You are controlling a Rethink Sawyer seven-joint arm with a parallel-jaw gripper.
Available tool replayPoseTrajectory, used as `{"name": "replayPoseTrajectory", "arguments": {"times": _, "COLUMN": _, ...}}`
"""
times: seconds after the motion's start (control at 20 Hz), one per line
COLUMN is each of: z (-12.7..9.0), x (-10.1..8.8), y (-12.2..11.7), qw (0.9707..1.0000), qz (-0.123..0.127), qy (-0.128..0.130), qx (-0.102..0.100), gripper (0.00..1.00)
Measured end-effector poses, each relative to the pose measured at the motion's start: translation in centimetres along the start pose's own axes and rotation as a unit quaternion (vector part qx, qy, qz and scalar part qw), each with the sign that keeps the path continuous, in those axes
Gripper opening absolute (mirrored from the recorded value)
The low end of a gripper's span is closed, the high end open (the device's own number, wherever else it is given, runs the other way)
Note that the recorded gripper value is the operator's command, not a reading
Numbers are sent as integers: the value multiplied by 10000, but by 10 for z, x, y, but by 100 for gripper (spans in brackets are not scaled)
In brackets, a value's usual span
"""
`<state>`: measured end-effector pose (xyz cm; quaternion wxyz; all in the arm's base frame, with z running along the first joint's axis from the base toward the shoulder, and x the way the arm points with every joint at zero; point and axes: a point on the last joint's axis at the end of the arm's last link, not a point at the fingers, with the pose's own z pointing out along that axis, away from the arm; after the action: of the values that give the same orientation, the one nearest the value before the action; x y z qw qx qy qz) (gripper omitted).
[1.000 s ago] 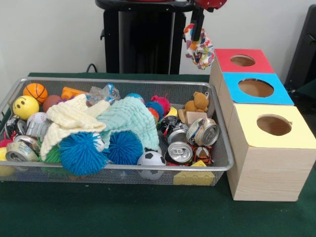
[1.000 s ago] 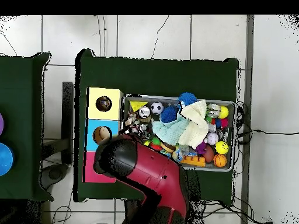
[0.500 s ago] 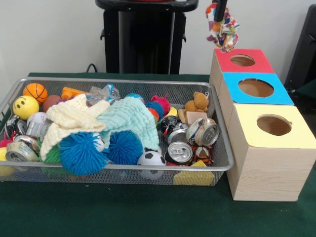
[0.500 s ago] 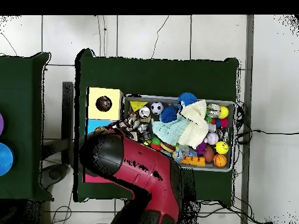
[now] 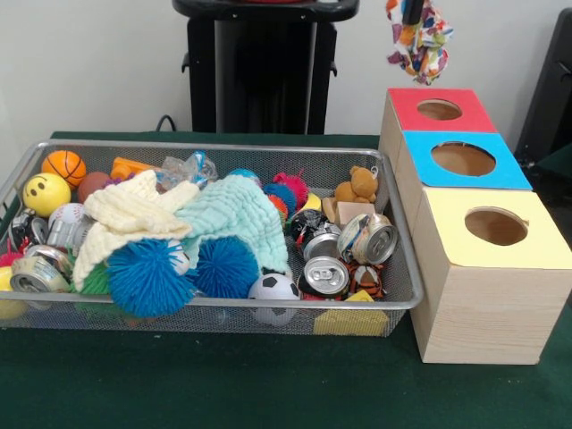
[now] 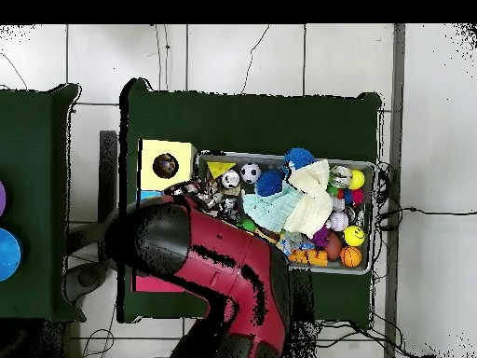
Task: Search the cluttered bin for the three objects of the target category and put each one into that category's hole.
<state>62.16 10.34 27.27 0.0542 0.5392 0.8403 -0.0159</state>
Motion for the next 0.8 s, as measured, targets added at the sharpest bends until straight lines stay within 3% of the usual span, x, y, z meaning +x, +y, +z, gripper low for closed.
{"name": "replayPoseTrajectory", "arguments": {"times": 0.4, "z": -19, "x": -11, "y": 14, "qw": 10000, "qz": 4, "qy": 13, "qx": -66, "gripper": 0}}
{"name": "replayPoseTrajectory", "arguments": {"times": 0.8, "z": -21, "x": -27, "y": 31, "qw": 9998, "qz": 35, "qy": -74, "qx": -180, "gripper": 0}}
